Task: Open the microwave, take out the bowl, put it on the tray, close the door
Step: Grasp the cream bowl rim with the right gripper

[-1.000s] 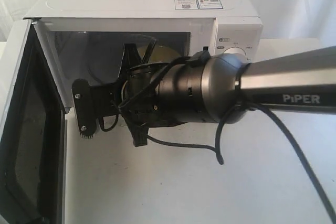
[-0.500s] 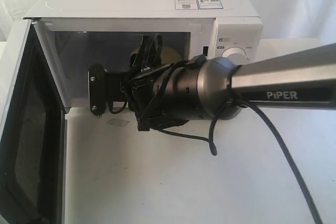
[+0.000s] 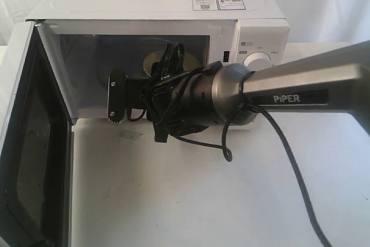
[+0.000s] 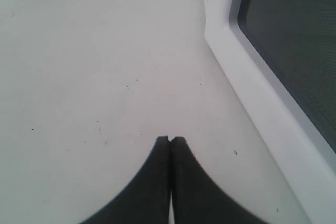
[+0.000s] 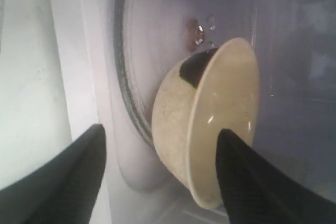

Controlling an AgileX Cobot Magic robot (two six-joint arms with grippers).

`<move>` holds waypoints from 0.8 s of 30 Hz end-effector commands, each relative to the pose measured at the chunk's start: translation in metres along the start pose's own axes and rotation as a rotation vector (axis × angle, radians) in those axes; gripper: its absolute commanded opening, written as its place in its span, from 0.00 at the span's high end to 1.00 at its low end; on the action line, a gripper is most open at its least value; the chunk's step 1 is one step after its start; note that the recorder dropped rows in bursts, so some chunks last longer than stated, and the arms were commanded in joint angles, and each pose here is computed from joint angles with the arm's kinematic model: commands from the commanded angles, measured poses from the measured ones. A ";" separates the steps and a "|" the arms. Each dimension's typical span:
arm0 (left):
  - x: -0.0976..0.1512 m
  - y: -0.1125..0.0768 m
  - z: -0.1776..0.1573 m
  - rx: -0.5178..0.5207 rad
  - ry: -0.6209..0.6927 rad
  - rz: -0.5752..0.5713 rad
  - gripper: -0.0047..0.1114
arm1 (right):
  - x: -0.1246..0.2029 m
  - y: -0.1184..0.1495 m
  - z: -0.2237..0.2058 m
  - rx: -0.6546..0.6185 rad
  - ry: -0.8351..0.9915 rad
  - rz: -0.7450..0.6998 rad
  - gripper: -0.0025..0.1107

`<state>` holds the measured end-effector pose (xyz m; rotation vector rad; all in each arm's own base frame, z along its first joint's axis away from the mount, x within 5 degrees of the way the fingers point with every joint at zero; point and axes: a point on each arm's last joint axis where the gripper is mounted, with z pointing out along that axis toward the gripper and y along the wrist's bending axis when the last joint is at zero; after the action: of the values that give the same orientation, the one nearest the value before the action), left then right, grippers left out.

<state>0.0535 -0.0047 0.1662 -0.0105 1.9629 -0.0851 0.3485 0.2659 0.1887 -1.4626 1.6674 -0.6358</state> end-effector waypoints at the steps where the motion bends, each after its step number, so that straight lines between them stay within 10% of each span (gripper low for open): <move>1: 0.001 0.000 0.000 0.004 0.003 -0.010 0.96 | 0.002 -0.011 0.007 0.022 -0.003 0.047 0.47; 16: 0.001 0.000 0.000 0.004 0.003 -0.010 0.96 | 0.006 -0.009 0.016 -0.014 -0.033 0.069 0.58; 24: 0.001 0.000 0.000 0.004 0.003 -0.010 0.96 | 0.010 -0.012 0.016 0.018 0.007 0.051 0.98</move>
<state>0.0535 -0.0047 0.1662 -0.0105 1.9629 -0.0851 0.3656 0.2601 0.1847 -1.4212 1.6904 -0.5869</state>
